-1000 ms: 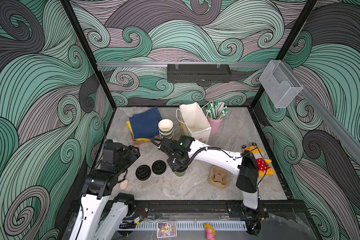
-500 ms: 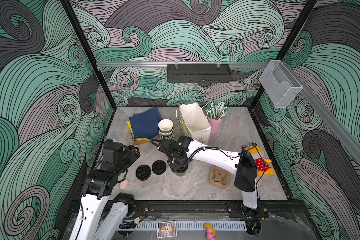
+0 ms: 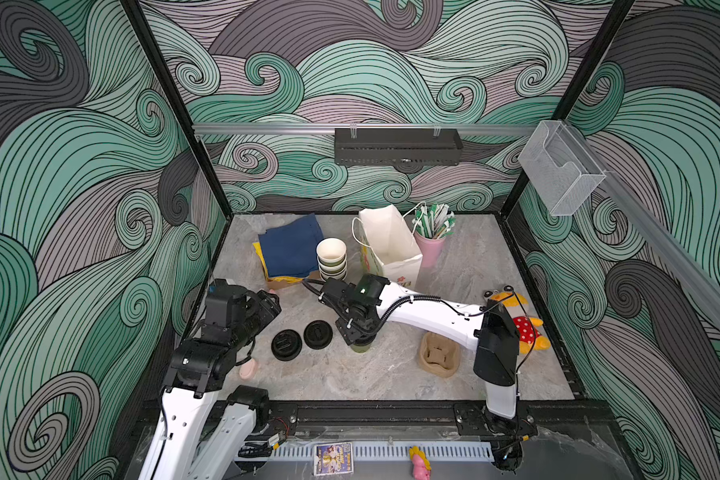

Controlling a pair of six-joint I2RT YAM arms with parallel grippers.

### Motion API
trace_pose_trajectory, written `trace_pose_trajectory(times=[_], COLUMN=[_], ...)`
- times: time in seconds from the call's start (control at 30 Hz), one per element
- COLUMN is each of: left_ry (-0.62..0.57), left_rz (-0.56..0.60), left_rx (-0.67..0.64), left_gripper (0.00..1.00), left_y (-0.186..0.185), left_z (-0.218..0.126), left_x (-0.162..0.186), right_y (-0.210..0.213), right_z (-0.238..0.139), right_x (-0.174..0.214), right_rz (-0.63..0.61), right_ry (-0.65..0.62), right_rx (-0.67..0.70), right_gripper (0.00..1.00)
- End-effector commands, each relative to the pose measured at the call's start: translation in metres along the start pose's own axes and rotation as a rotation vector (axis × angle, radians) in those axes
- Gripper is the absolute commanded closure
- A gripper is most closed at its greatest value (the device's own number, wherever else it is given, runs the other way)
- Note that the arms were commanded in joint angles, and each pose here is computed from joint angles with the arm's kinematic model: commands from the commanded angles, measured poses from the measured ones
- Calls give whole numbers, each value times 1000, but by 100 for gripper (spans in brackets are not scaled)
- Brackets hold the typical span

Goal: Pack the takeout coffee
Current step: 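Lower the black lid onto the green cup rim with the right gripper, then reach the left gripper to the lidded green cup and grip its side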

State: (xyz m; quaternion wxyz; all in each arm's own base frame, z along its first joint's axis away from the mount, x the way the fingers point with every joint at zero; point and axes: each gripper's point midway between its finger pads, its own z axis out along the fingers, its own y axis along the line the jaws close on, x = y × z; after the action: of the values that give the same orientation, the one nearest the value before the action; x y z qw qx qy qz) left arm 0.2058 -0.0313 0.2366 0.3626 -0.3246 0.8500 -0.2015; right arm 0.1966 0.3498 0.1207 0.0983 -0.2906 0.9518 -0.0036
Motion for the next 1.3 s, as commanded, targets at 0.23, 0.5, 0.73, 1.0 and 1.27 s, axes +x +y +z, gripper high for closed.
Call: trace_pose_trajectory(times=[0.23, 0.5, 0.73, 1.0, 1.27], left_ry=[135, 291, 478, 657, 773], left_rz=[36, 72, 83, 35, 64], left_rx=[96, 212, 375, 511, 572], left_gripper=[29, 29, 31, 33, 30], left_y=[-14, -20, -28, -31, -43], left_z=[20, 37, 49, 61, 72], left_x=[25, 62, 104, 141, 164], right_y=[1, 7, 11, 13, 18], right_z=[33, 35, 38, 46, 49], right_x=[38, 50, 62, 73, 83], right_rz=[-99, -226, -376, -465, -532], right_ry=[142, 141, 146, 141, 113], right_rx=[-33, -104, -161, -204, -260], right_gripper=[25, 25, 25, 24, 23])
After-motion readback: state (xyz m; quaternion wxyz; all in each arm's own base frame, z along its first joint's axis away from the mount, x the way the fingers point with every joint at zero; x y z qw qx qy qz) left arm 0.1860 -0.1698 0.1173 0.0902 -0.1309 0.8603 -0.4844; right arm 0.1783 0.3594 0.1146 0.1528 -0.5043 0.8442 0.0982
